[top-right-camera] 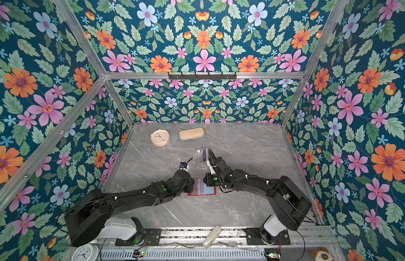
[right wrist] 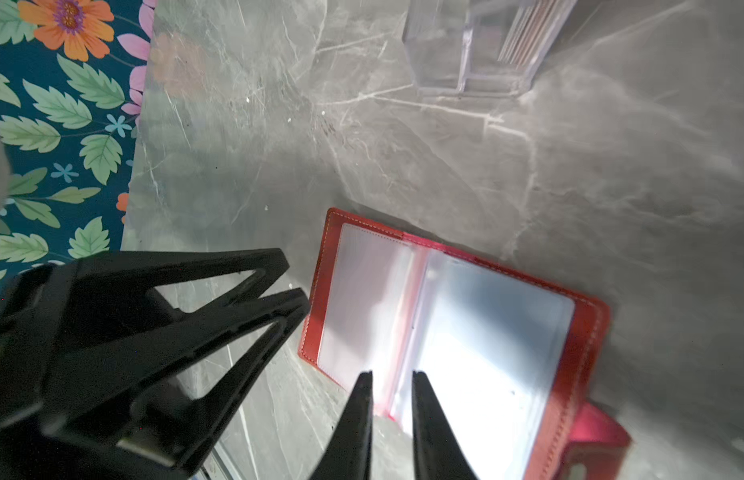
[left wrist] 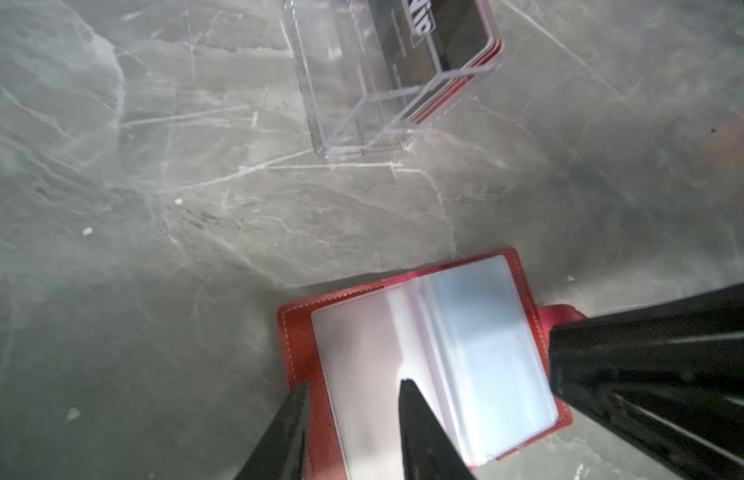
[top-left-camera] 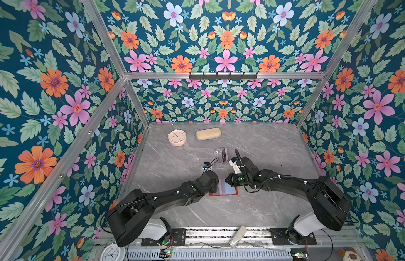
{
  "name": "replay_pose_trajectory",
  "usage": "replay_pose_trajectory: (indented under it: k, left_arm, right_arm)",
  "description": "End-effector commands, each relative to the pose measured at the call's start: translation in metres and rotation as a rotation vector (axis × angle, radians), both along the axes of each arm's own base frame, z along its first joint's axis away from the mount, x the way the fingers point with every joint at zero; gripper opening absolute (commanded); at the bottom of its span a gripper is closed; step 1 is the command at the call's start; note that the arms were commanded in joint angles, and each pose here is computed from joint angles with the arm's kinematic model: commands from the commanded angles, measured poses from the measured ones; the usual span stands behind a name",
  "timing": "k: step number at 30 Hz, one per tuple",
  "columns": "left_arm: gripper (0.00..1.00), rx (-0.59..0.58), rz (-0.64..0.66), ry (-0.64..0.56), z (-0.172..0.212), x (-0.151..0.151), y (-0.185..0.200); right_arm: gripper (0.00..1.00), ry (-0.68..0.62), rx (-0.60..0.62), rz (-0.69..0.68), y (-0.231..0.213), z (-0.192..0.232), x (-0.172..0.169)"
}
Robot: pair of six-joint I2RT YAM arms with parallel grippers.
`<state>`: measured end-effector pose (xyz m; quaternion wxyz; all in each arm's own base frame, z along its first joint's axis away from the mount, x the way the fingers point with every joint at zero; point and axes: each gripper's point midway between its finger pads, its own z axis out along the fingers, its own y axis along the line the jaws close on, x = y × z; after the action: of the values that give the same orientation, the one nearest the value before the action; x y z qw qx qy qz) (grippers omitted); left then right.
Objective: Put the credit cards into the card holder
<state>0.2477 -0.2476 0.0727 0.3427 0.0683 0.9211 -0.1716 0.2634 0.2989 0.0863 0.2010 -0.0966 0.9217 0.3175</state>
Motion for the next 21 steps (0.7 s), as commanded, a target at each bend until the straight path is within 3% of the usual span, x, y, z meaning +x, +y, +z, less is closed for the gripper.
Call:
replay_pose_trajectory:
  k: [1,12,17,21]
  left_arm:
    - [0.42,0.012,0.001,-0.040,0.013,0.010,0.003]
    - [0.44,-0.106,0.008,-0.023,0.035,0.074,0.013]
    - [0.45,-0.182,-0.022,0.001,0.039,0.104,0.011]
    - [0.51,-0.207,-0.068,0.019,0.039,0.118,-0.001]
  right_arm:
    - [0.20,-0.019,-0.049,-0.032,-0.013,0.006,0.010]
    - [0.29,-0.078,-0.112,-0.033,-0.027,0.041,0.061]
    - [0.38,-0.057,-0.182,-0.030,-0.026,0.036,0.086]
    - [0.44,-0.043,-0.237,-0.033,-0.025,0.031,0.102]
